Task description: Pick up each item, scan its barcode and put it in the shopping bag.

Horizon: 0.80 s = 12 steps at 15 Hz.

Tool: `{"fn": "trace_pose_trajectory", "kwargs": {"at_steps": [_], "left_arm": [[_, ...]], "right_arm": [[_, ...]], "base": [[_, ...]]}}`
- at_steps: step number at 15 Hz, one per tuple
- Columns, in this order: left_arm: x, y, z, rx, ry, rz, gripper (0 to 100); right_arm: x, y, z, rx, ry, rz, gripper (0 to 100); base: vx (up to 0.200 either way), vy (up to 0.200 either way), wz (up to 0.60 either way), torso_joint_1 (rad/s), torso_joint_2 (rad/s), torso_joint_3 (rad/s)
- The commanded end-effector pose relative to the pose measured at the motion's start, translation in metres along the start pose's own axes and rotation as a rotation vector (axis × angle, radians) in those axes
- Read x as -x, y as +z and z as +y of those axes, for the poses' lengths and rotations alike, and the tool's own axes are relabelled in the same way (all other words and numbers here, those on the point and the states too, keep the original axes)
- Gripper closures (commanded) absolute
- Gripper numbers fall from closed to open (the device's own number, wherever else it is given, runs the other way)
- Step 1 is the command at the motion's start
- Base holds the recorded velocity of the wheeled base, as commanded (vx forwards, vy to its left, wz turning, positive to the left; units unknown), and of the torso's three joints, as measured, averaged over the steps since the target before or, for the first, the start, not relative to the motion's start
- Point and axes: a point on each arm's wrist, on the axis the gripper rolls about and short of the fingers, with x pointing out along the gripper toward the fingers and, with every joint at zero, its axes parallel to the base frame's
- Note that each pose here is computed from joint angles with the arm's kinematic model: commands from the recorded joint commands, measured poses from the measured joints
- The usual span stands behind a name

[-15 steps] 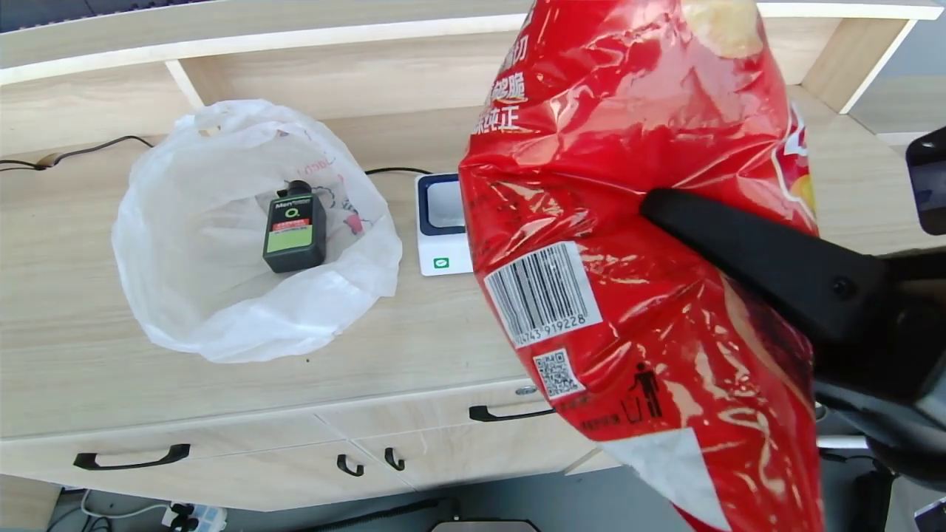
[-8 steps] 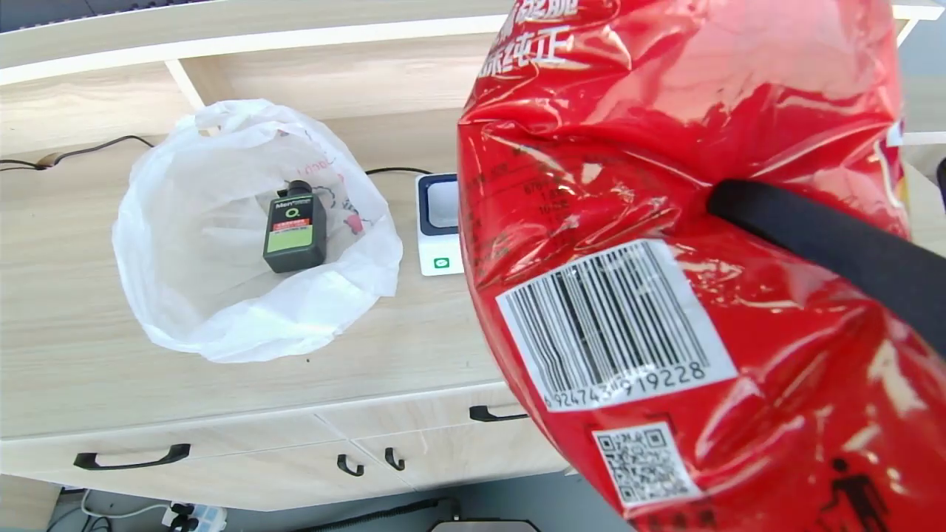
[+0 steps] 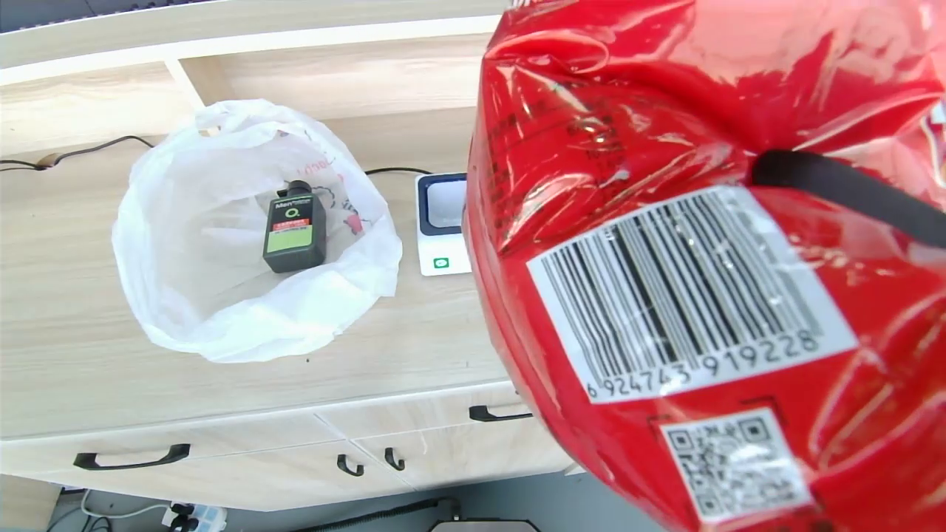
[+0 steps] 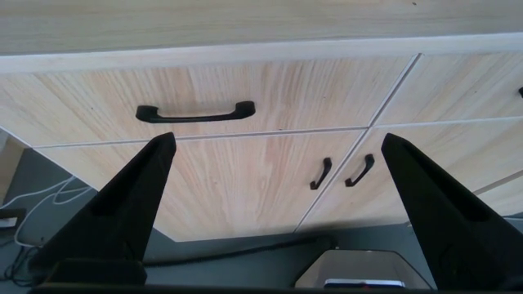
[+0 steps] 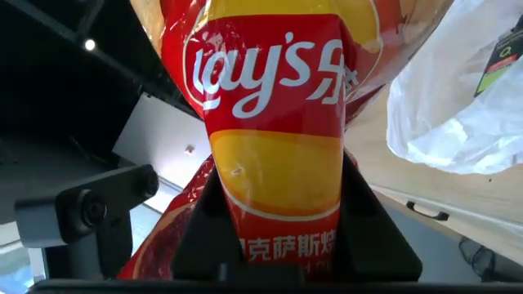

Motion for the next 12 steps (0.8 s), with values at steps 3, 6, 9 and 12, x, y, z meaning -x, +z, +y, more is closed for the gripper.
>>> {"fn": "trace_pose_trajectory", "kwargs": {"at_steps": [3, 6, 9, 12], "left_arm": [[0.000, 0.000, 0.000, 0.001, 0.000, 0.001, 0], [0.000, 0.000, 0.000, 0.002, 0.000, 0.001, 0], [0.000, 0.000, 0.000, -0.002, -0.001, 0.002, 0], [0.000, 0.000, 0.000, -0.002, -0.002, 0.004, 0]], "right_arm": [[0.002, 0.004, -0.028, 0.184, -0.173, 0.039, 100], [0.032, 0.033, -0.061, 0.728, -0.518, 0.189, 100], [0.031, 0.066, -0.051, 1.042, -0.661, 0.116, 100], [0.025, 0.062, -0.031, 1.030, -0.640, 0.130, 100]], "base": [[0.000, 0.000, 0.00, 0.000, 0.00, 0.000], [0.000, 0.000, 0.00, 0.000, 0.00, 0.000], [0.000, 0.000, 0.00, 0.000, 0.00, 0.000], [0.000, 0.000, 0.00, 0.000, 0.00, 0.000]]}}
